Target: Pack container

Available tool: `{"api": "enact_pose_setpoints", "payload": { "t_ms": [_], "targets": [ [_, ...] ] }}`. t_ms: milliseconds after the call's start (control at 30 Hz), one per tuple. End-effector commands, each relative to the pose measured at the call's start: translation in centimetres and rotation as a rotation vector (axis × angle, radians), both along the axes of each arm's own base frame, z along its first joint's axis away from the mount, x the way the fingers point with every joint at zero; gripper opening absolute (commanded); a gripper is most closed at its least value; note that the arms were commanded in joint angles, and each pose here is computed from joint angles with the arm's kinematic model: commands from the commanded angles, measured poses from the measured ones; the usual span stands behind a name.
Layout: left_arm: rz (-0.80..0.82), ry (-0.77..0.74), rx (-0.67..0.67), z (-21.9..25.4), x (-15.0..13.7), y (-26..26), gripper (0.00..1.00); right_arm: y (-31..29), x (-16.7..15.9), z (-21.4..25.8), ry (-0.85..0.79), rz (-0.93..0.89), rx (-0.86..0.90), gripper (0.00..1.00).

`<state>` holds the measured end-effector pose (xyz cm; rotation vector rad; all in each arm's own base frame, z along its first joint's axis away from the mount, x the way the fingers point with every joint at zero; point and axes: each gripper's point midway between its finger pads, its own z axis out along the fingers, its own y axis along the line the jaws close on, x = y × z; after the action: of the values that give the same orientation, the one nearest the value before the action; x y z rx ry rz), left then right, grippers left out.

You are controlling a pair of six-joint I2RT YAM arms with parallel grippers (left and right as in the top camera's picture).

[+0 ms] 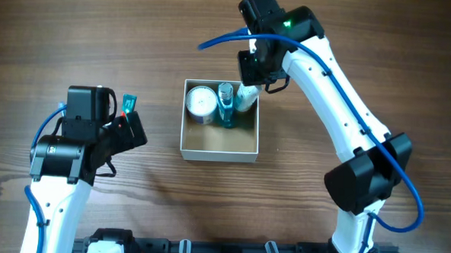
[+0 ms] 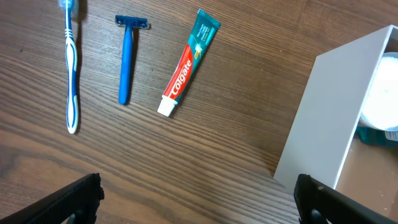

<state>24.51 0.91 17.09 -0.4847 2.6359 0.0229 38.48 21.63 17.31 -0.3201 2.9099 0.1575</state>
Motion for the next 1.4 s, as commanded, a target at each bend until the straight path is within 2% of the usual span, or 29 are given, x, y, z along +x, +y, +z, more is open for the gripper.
{"api": "enact_pose_setpoints", "payload": {
  "t_ms": [0,67,100,300,400,433,500,533,567,600,767,1000,1133,1200,1367],
  "targets": [
    [0.01,-0.022,0.007,0.7,0.4,0.1,1.0,0.2,0.5,0.1,-0.016,-0.008,0.001,0.19],
    [0.01,-0.022,0.007,0.7,0.4,0.1,1.0,0.4,0.4,0.1,-0.011,0.003,0.01,0.51],
    [0.01,-0.022,0.007,0.7,0.4,0.1,1.0,0.4,0.3,0.1,-0.01,0.004,0.012,0.58],
    [0.01,-0.022,0.007,0.7,0.4,0.1,1.0,0.4,0.4,0.3,-0.014,0.003,0.012,0.52],
    [0.01,-0.022,0.007,0.7,0.4,0.1,1.0,-0.6,0.6,2.8,-0.096,-0.011,-0.008,0.52],
    [0.01,-0.022,0.007,0.7,0.4,0.1,1.0,-1.1,0.6,5.1,-0.166,0.0,-0.003,0.54],
    [0.01,-0.022,0.007,0.7,0.4,0.1,1.0,-1.8,0.4,9.2,-0.285,0.019,0.027,0.61],
    [0.01,-0.022,0.007,0.7,0.4,0.1,1.0,-3.1,0.3,11.8,-0.361,-0.01,0.035,0.88],
    [0.01,-0.023,0.007,0.7,0.4,0.1,1.0,-4.2,0.3,13.5,-0.409,-0.037,0.048,0.97],
    [0.01,-0.022,0.007,0.7,0.4,0.1,1.0,-6.6,0.7,15.4,-0.46,-0.096,0.062,1.0],
    [0.01,-0.023,0.007,0.7,0.4,0.1,1.0,-16.9,2.2,14.2,-0.397,-0.353,0.06,1.0],
    [0.01,-0.024,0.006,0.7,0.4,0.1,1.0,-22.2,0.1,8.8,-0.23,-0.426,0.074,0.95],
    [0.01,-0.027,0.006,0.8,0.5,0.1,1.0,-22.4,-4.1,6.2,-0.243,-0.433,0.082,0.93],
    [0.01,-0.028,0.006,0.8,0.5,0.1,1.0,-22.2,-7.3,4.9,-0.29,-0.472,0.105,0.94],
    [0.01,-0.072,0.004,1.3,1.4,0.1,1.0,-23.2,-12.4,1.1,-0.374,-0.543,0.063,1.0]
  ]
}}
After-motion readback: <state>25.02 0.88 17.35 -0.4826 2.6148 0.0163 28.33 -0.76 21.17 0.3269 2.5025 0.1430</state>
